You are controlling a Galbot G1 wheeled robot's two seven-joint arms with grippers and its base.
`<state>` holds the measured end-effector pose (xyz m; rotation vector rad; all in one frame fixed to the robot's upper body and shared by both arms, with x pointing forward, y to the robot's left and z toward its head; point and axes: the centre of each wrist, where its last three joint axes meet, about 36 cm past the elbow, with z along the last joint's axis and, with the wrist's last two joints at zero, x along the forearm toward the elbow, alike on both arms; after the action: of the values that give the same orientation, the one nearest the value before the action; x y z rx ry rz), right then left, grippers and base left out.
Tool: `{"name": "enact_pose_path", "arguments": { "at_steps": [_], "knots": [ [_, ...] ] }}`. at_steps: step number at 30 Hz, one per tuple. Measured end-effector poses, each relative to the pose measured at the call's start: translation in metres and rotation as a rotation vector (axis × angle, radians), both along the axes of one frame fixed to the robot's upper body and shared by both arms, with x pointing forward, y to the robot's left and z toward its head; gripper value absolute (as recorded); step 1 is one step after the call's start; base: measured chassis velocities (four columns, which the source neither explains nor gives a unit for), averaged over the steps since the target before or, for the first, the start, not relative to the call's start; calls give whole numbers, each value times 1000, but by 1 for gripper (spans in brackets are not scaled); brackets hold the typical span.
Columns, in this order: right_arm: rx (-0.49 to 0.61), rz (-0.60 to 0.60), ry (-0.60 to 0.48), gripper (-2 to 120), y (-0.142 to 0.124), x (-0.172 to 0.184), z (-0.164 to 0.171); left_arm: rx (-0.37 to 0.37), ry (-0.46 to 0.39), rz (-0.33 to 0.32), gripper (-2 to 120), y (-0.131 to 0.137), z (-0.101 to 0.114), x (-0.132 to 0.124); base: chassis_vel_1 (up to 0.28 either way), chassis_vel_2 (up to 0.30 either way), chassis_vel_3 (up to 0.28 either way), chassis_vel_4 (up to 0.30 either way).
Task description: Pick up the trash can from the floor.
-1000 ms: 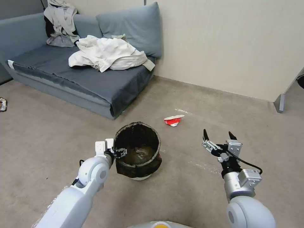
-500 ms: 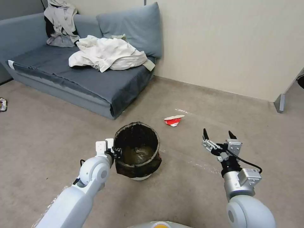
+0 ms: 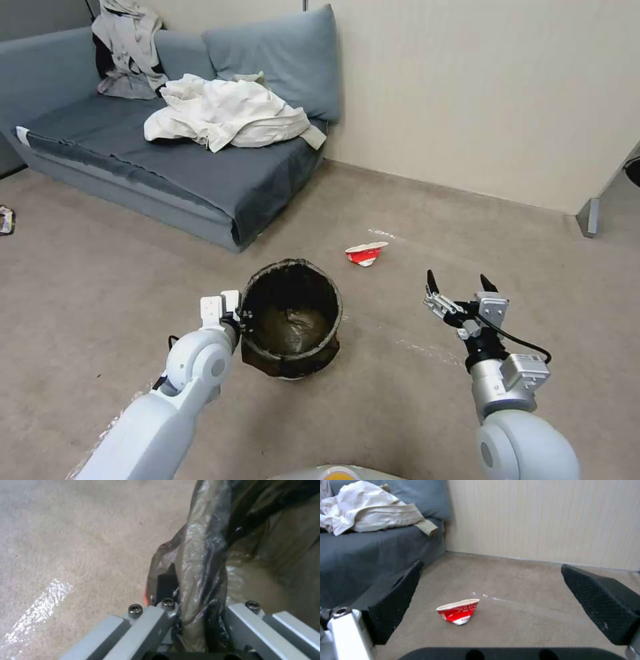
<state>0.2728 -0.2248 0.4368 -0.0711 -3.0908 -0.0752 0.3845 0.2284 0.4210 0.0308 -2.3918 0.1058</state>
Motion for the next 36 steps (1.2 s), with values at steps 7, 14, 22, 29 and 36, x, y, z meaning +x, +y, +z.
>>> {"name": "enact_pose_path", "arguments": {
  "at_steps": [7, 14, 22, 29, 36],
  "knots": [
    [-2, 3, -6, 100, -1, 1, 1, -52, -154, -23, 1, 9, 29, -20, 0, 0, 0, 0],
    [0, 13, -8, 100, 1, 2, 1, -60, -286, -19, 1, 16, 65, -42, 0, 0, 0, 0],
    [7, 23, -12, 100, 5, 3, 1, -46, -380, -17, 1, 23, 92, -78, 0, 0, 0, 0],
    [10, 26, -13, 100, 7, 3, 2, 6, -410, -26, 1, 20, 90, -101, 0, 0, 0, 0],
    [13, 27, -14, 100, 8, 4, 2, 3, -427, -45, 1, 17, 87, -114, 0, 0, 0, 0]
  ]
}}
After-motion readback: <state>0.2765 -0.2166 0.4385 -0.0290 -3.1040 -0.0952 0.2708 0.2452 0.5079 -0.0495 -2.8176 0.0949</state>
